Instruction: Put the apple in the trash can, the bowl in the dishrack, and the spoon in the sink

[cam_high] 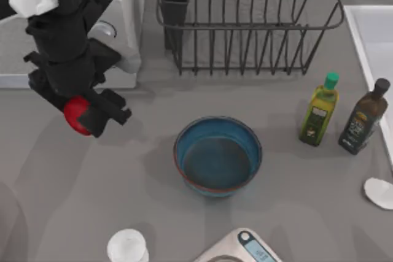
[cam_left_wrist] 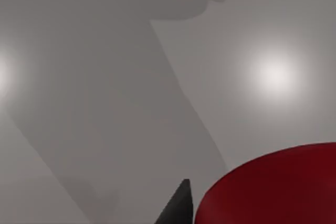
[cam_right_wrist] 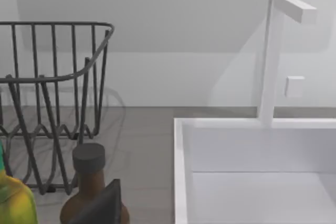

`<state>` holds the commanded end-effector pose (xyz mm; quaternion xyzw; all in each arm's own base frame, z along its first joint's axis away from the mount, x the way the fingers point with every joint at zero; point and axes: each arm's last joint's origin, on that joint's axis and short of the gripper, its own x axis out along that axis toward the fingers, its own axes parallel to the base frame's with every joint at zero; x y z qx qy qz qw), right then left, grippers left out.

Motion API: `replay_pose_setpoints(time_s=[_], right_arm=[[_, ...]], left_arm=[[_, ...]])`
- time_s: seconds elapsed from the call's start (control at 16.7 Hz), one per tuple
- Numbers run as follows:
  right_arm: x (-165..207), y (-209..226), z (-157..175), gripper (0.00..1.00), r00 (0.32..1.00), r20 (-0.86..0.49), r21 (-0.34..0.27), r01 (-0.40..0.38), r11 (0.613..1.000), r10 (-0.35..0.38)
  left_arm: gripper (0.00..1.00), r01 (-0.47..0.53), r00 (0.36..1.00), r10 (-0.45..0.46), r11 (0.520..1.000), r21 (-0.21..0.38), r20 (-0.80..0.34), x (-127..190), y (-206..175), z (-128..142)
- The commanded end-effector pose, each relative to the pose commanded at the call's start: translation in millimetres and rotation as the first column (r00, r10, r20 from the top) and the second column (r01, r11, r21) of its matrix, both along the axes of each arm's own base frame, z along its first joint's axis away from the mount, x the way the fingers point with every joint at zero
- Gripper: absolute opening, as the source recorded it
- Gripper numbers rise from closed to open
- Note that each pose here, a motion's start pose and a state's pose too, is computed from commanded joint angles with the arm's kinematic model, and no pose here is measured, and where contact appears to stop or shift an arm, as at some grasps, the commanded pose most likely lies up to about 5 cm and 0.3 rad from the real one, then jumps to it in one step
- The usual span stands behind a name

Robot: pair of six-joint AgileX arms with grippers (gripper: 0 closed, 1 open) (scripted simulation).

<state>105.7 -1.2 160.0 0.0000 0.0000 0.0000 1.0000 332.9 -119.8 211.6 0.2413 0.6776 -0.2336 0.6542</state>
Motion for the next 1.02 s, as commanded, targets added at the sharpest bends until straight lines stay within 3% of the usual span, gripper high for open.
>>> replay_pose_setpoints(time_s=[0.18, 0.36, 0.48, 0.54, 0.66, 0.78, 0.9, 1.02], right_arm=[[0, 0, 0, 1.0, 1.0, 0.0, 0.0, 0.0, 1.0, 0.0], [0, 0, 0, 1.0, 1.0, 0.0, 0.0, 0.0, 1.0, 0.0], [0, 0, 0, 1.0, 1.0, 0.0, 0.0, 0.0, 1.0, 0.0], [0, 0, 0, 1.0, 1.0, 0.0, 0.0, 0.0, 1.0, 0.0], [0, 0, 0, 1.0, 1.0, 0.0, 0.0, 0.0, 1.0, 0.0], [0, 0, 0, 1.0, 1.0, 0.0, 0.0, 0.0, 1.0, 0.0], [0, 0, 0, 1.0, 1.0, 0.0, 0.0, 0.0, 1.0, 0.0], [0, 0, 0, 1.0, 1.0, 0.0, 0.0, 0.0, 1.0, 0.0]], left_arm=[[0.0, -0.06, 0.998, 0.061, 0.998, 0.003, -0.023, -5, 0, -10], [0.0, -0.243, 0.968, 0.244, 0.97, 0.014, -0.055, -13, 11, -25], [0.0, -0.431, 0.899, 0.432, 0.902, 0.029, -0.066, -19, 27, -30], [0.0, -0.539, 0.839, 0.54, 0.842, 0.037, -0.067, -23, 38, -31], [0.0, -0.754, 0.652, 0.756, 0.654, 0.053, -0.058, -31, 64, -29], [0.0, -0.918, 0.391, 0.92, 0.393, 0.057, -0.04, -41, 97, -21], [0.0, -0.993, 0.111, 0.994, 0.112, 0.039, -0.02, -55, 132, -7], [0.0, -0.99, -0.142, 0.99, -0.142, 0.002, -0.008, -74, 165, 11]])
